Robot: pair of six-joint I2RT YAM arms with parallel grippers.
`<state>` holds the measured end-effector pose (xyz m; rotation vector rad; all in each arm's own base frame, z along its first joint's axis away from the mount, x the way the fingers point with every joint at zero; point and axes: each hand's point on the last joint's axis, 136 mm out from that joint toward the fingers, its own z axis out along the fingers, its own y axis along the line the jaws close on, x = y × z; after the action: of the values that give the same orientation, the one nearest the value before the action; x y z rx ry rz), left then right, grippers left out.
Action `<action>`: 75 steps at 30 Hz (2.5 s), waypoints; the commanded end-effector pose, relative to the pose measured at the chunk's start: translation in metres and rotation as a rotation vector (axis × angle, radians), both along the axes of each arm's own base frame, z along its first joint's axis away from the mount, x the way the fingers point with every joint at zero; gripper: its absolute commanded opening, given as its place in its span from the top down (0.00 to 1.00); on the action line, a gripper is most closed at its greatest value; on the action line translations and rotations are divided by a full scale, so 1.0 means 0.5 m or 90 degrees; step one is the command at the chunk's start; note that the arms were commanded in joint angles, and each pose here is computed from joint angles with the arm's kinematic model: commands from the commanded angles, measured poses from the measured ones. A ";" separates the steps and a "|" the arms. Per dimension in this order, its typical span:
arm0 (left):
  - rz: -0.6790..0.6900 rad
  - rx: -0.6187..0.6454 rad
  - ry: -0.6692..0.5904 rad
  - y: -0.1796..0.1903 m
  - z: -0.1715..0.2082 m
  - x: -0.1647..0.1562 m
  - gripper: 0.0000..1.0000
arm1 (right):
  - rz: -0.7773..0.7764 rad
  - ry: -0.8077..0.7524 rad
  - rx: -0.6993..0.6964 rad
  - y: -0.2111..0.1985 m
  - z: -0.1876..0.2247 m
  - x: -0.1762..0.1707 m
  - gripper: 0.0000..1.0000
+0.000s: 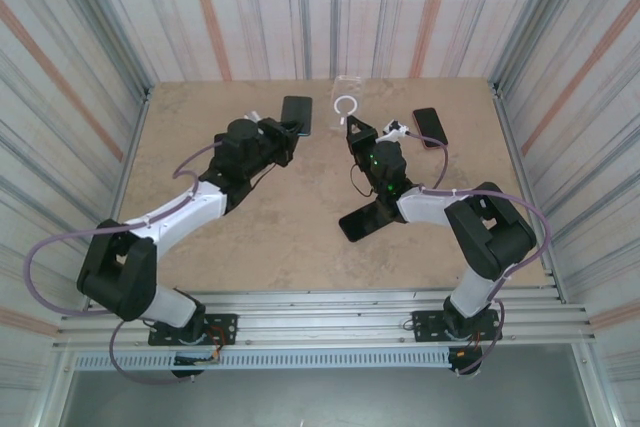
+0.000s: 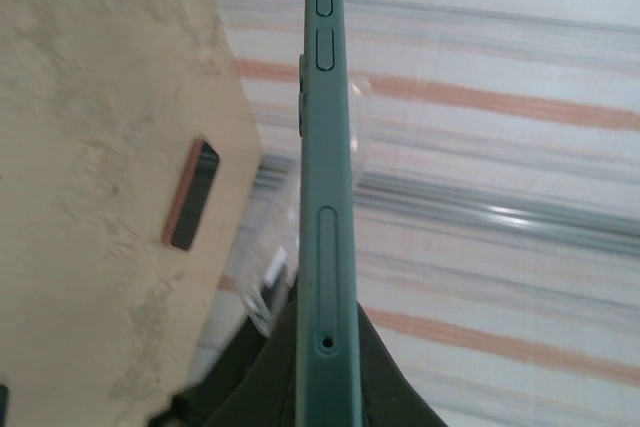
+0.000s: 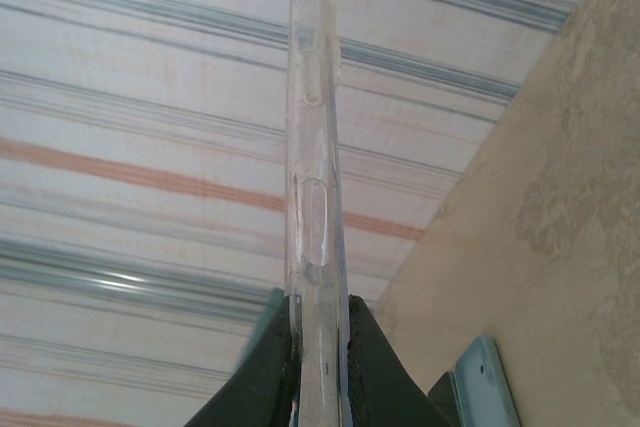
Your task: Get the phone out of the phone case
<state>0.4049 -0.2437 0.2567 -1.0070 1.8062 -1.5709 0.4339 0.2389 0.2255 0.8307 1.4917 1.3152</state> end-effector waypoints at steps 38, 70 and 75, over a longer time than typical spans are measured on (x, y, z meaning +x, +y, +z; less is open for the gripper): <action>0.030 0.047 0.060 0.038 -0.326 0.221 1.00 | 0.100 0.092 -0.015 0.097 -0.126 -0.005 1.00; -0.024 0.156 0.272 0.066 -0.416 0.129 0.48 | 0.119 0.123 -0.025 0.119 -0.177 -0.007 1.00; -0.021 0.180 0.303 0.079 -0.418 0.108 0.41 | 0.121 0.140 -0.064 0.120 -0.198 -0.007 1.00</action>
<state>0.4702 -0.2154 0.0462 -1.2597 2.2317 -1.2040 0.4277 0.2929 0.1338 0.8205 1.7978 1.3383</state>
